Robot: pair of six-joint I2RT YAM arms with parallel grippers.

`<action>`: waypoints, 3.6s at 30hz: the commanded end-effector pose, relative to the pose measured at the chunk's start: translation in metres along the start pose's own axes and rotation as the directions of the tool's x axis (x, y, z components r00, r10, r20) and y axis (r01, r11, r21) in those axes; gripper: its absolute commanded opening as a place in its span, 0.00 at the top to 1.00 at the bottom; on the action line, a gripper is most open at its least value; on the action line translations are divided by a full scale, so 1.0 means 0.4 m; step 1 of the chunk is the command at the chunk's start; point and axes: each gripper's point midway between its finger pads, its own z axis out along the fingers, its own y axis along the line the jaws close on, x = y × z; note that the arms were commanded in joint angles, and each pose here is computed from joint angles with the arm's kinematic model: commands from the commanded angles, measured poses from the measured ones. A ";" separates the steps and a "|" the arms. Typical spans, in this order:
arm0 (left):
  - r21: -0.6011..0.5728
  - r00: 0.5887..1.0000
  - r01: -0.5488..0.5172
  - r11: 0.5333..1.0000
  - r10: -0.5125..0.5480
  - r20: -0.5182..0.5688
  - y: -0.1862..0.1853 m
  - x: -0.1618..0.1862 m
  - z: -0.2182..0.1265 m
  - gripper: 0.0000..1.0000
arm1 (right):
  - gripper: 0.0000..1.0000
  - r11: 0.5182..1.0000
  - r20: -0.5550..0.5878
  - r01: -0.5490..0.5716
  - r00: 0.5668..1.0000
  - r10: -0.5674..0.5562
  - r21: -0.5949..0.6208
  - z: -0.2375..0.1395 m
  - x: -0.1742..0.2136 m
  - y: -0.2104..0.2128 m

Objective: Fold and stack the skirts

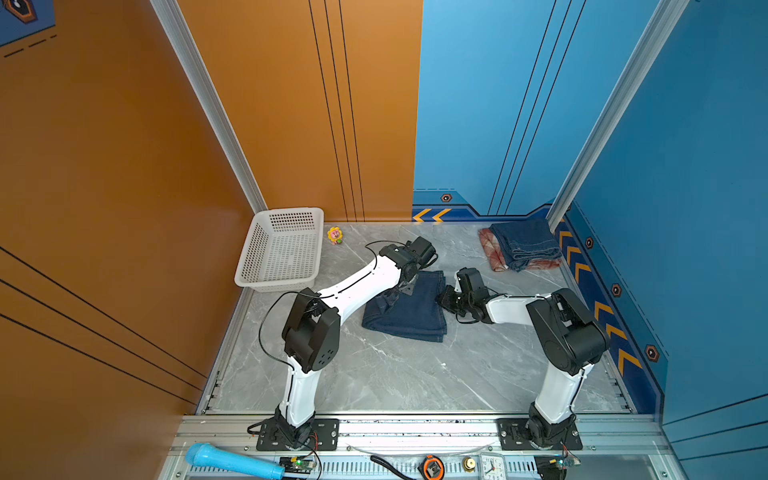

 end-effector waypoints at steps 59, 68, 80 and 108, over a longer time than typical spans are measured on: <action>0.652 0.944 0.328 0.683 -0.272 -0.188 -0.279 0.091 0.046 0.75 | 0.00 0.992 -0.029 -0.021 0.999 0.018 -0.123 -0.084 0.022 0.052; 0.678 0.953 0.302 0.670 -0.234 -0.193 -0.341 0.073 0.056 0.77 | 0.00 0.986 -0.037 -0.073 0.997 0.068 -0.148 -0.078 0.020 0.046; 0.647 0.959 0.257 0.717 -0.272 -0.080 -0.206 0.073 -0.018 0.61 | 0.00 1.000 0.021 0.014 1.000 -0.014 -0.021 -0.123 -0.025 0.014; 0.442 0.889 0.432 0.787 -0.453 -0.062 0.073 0.225 0.006 0.37 | 0.56 0.970 -0.099 0.241 0.967 -0.236 0.040 -0.075 0.148 0.164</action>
